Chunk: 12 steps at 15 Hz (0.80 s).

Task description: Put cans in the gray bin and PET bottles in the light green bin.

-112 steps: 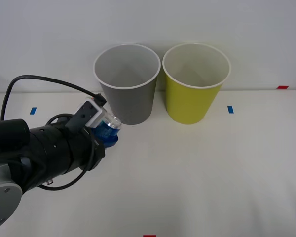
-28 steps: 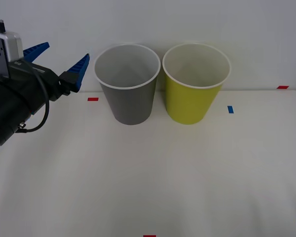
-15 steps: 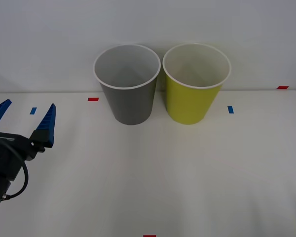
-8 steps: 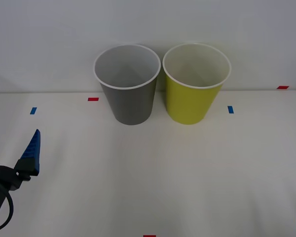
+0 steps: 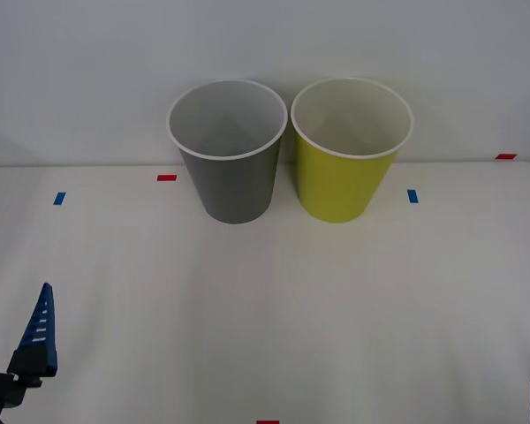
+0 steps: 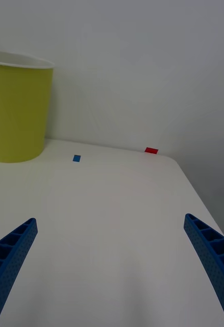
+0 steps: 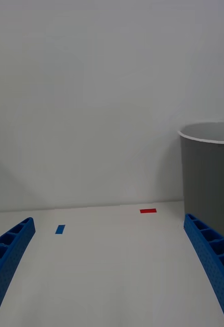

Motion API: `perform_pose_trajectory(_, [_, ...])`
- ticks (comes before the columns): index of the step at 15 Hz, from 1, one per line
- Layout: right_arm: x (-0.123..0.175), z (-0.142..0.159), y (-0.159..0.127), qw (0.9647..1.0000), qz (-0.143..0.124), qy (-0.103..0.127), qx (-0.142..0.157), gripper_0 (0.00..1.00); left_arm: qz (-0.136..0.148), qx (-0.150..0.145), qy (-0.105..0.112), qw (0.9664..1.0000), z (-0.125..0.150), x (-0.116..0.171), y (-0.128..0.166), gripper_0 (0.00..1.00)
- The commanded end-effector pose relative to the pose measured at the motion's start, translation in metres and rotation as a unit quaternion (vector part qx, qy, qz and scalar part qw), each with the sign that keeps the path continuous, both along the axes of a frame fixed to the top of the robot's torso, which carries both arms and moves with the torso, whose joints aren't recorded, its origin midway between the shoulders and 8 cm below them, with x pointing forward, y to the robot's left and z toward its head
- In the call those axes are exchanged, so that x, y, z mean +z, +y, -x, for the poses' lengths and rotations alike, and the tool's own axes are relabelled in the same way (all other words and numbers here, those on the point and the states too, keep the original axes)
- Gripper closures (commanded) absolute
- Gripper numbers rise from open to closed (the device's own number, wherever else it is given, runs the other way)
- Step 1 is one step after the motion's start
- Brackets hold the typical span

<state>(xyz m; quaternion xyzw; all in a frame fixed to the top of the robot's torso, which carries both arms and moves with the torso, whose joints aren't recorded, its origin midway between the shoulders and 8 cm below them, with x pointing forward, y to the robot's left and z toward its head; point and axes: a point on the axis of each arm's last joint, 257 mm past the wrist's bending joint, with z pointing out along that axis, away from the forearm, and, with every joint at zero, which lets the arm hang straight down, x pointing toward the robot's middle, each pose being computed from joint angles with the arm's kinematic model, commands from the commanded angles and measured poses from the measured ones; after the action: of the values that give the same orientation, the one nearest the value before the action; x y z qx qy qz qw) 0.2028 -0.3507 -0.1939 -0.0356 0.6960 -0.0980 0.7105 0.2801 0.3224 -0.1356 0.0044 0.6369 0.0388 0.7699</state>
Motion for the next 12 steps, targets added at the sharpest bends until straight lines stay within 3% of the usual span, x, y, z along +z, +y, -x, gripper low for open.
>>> perform_pose_trajectory(1, [0.0,0.0,0.0,1.0,0.0,0.0,0.0,0.0,-0.016,-0.004,0.009,0.9998,0.036,-0.039,-0.004,0.0])
perform_pose_trajectory(6, [0.0,0.0,0.0,1.0,0.0,0.0,0.0,0.0,-0.022,-0.007,0.03,0.9993,0.074,-0.051,0.0,0.0])
perform_pose_trajectory(12, [0.0,0.0,0.0,1.0,0.0,0.0,0.0,0.0,0.006,-0.011,0.017,0.9998,0.083,-0.048,-0.011,0.0])
